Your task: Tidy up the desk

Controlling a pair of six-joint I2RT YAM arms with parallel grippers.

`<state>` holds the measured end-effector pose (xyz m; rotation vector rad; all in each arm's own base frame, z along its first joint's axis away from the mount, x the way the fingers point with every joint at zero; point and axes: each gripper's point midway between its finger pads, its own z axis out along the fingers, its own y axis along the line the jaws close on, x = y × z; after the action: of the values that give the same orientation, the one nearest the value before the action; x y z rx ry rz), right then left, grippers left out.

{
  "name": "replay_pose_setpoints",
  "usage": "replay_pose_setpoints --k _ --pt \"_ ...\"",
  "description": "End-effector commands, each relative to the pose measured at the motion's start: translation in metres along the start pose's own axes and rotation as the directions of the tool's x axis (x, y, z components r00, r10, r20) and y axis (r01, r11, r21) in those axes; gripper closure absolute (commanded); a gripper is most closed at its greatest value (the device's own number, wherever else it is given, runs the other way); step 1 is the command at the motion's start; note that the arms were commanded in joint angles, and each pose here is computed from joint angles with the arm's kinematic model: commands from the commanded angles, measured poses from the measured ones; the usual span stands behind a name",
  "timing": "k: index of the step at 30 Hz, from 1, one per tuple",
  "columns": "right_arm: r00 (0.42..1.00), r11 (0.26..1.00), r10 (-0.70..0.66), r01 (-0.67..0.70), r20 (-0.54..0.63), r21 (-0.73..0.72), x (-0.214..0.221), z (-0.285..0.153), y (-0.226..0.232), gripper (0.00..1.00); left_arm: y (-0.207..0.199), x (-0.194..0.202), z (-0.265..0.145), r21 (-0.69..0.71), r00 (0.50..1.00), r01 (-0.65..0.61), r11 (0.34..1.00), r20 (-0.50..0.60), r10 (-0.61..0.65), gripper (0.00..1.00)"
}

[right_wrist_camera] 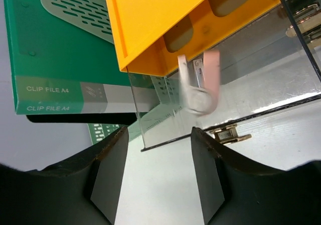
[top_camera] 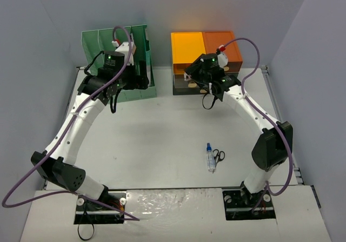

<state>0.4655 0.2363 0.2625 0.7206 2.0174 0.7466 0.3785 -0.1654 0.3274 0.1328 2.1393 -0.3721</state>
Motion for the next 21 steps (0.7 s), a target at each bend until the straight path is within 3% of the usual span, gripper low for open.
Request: replay_pose_setpoints --k 1,10,21 --pt "0.998 0.997 0.015 -0.01 0.059 -0.079 -0.026 -0.006 0.03 0.46 -0.007 -0.042 -0.029 0.029 0.989 0.015 0.999 0.147 -0.019 0.18" --pt "0.995 0.996 0.02 -0.012 0.093 -0.093 -0.036 -0.033 0.033 0.45 -0.011 -0.039 -0.019 0.05 0.99 0.032 0.998 0.136 -0.038 0.18" --pt "0.992 0.99 -0.126 0.125 0.014 0.067 0.002 -0.086 -0.034 0.49 -0.016 -0.047 0.001 0.063 0.991 0.031 0.998 0.127 -0.038 0.17"
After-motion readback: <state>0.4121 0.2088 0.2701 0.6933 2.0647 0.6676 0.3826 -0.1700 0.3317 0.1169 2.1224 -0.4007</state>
